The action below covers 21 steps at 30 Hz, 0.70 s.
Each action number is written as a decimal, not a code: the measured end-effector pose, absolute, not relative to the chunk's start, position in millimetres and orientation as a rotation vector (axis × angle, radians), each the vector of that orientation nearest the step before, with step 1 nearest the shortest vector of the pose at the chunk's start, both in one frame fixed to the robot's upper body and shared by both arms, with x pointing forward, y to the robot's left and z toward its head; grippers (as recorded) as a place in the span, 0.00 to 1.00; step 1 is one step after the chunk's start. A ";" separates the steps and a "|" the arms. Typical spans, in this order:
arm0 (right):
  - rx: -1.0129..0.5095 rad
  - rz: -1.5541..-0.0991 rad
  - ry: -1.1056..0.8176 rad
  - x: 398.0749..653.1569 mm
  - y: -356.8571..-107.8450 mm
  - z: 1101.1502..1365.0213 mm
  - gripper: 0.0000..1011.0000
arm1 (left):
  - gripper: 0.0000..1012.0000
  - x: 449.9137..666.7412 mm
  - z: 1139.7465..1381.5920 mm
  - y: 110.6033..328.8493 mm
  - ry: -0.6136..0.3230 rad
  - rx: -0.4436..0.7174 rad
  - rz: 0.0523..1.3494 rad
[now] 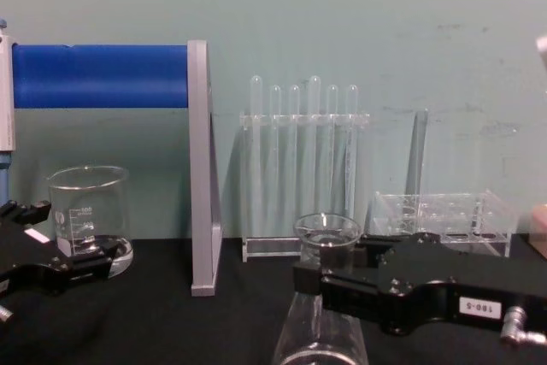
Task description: Grasp the erlenmeyer flask with one hand, shake it three times, then place it back.
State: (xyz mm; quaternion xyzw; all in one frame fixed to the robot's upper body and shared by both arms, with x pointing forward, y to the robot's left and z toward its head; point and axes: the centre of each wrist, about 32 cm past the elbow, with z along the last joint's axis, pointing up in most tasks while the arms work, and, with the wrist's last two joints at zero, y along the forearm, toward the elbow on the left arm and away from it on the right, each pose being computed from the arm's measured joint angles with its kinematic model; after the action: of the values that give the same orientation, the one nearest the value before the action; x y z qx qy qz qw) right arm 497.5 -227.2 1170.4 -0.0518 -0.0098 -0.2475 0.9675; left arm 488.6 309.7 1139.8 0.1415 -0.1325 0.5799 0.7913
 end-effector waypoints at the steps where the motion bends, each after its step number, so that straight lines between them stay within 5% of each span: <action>1: -0.105 -0.497 -0.019 498.1 -227.2 1170.4 0.44 | 0.99 488.6 1139.8 309.7 -0.285 0.305 1.248; 21: -0.135 -0.470 -0.024 501.2 -227.2 1167.6 0.44 | 0.99 488.6 1139.7 309.7 -0.285 0.305 1.248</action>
State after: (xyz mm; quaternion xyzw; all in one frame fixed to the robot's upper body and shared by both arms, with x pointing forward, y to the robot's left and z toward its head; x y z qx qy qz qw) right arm 501.2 -227.2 1167.6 -0.0668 -0.0117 -0.2324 0.9702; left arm 488.6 309.7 1139.7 0.1415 -0.1324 0.5800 0.7913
